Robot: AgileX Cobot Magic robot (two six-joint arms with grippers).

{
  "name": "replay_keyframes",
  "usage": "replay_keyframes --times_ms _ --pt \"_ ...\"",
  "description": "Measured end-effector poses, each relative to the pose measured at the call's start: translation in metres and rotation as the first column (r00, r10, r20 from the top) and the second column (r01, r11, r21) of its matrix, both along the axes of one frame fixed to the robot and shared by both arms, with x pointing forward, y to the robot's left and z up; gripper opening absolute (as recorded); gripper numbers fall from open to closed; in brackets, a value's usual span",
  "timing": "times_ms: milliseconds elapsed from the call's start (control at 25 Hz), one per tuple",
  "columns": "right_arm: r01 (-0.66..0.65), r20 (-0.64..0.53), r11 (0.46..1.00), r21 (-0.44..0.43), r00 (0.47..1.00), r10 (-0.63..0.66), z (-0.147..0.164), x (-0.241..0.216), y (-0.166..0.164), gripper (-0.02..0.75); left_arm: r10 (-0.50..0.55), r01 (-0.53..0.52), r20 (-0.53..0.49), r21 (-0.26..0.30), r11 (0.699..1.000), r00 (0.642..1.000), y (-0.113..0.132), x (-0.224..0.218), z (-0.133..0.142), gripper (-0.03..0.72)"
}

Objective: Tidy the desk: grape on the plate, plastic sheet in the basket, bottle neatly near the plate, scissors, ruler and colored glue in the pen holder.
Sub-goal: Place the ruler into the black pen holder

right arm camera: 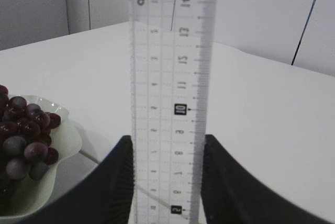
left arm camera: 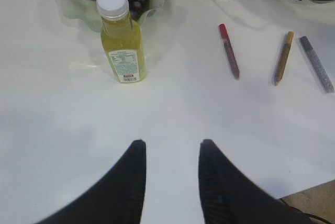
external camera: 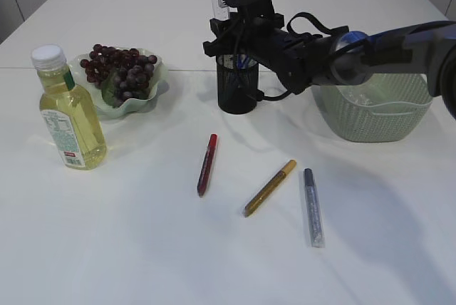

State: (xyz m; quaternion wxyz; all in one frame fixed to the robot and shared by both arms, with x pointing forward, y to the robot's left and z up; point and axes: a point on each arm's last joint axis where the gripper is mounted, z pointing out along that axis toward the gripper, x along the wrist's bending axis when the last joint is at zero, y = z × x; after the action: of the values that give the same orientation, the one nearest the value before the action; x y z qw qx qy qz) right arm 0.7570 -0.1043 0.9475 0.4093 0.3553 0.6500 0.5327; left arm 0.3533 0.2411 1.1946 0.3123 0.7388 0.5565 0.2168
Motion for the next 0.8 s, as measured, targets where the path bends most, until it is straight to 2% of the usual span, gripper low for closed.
replay_keyframes --times_ms 160,400,560,680,800 --pt "0.012 -0.056 1.0 -0.018 0.998 -0.013 -0.005 0.0 -0.001 0.336 0.0 0.0 0.0 0.0 1.0 1.0 0.0 0.0 0.0 0.244" --pt "0.018 -0.062 1.0 -0.018 0.998 -0.019 -0.001 0.002 -0.001 0.442 0.0 0.0 0.002 -0.001 1.0 1.0 0.0 0.0 0.0 0.243" --pt "0.031 -0.086 0.999 -0.017 0.996 -0.032 0.004 0.004 -0.001 0.458 -0.001 0.001 0.003 -0.002 1.0 1.0 0.0 0.0 0.0 0.243" --pt "0.042 -0.123 0.999 -0.031 0.991 -0.046 0.018 0.002 -0.003 0.459 -0.001 0.001 0.003 -0.002 1.0 1.0 0.0 0.0 0.0 0.243" --pt "0.054 -0.149 0.998 -0.043 0.987 -0.06 0.046 -0.005 -0.007 0.459 -0.001 0.001 0.003 -0.002 1.0 1.0 0.0 0.0 0.0 0.243"
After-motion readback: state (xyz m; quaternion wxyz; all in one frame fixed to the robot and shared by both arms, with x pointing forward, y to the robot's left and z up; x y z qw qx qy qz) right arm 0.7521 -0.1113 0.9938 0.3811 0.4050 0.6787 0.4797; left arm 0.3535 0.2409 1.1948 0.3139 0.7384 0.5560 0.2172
